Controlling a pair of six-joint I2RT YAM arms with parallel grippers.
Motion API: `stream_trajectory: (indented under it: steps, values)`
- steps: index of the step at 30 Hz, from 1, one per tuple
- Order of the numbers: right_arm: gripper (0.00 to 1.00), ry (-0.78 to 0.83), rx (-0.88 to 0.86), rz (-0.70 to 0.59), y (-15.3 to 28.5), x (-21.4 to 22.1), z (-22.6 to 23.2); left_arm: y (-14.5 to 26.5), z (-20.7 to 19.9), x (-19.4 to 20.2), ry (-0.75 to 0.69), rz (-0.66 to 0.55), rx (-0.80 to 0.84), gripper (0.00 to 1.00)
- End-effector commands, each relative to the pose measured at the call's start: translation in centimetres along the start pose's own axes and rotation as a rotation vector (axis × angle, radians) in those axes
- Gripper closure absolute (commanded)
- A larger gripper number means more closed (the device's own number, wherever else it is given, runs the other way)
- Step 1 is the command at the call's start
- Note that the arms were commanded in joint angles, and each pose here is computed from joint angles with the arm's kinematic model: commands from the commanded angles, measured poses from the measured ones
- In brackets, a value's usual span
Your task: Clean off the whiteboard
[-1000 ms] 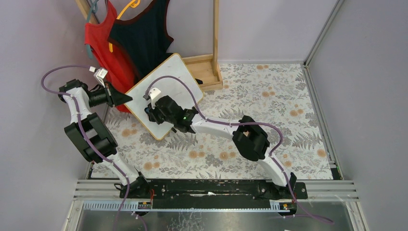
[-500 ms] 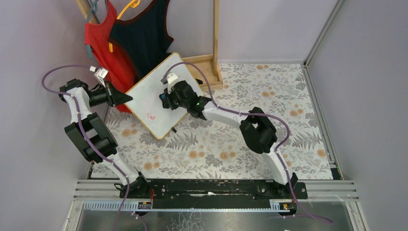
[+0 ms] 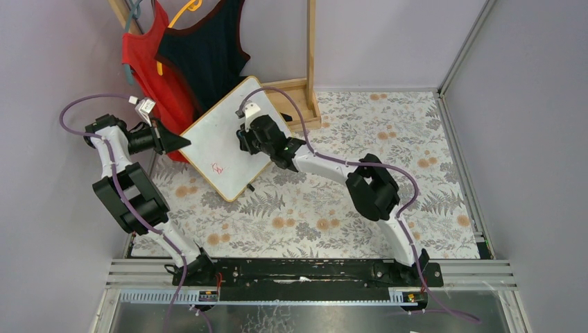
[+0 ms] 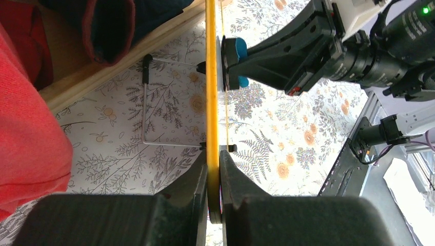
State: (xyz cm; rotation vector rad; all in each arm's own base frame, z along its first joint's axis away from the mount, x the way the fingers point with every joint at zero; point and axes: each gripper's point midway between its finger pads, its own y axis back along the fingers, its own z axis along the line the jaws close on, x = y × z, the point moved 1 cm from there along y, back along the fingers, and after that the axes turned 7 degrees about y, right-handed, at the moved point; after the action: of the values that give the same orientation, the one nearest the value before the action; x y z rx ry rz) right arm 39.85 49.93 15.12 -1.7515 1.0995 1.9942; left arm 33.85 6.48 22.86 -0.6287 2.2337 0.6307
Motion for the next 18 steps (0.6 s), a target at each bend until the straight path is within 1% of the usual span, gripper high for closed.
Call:
stream_trajectory:
  steps: [1, 5, 11, 15, 18]
  values:
    - [1.0, 0.033, -0.083, -0.015, 0.3, -0.2, 6.7, -0.2, 0.0, 0.9, -0.04, 0.046, -0.015, 1.0]
    - [1.0, 0.045, -0.141, -0.024, 0.8, -0.3, 10.6, -0.2, -0.1, 0.9, -0.042, 0.046, -0.016, 1.0]
    - [1.0, 0.037, -0.207, -0.022, 1.4, 0.3, 14.0, -0.3, -0.1, 0.9, -0.042, 0.045, -0.015, 1.0]
    - [1.0, 0.041, -0.231, -0.026, 1.5, 0.3, 15.1, -0.3, 0.0, 1.0, -0.038, 0.045, -0.013, 1.0]
    - [1.0, 0.063, -0.208, -0.023, 1.2, 0.4, 14.7, -0.3, 0.0, 1.1, -0.039, 0.048, -0.015, 1.0]
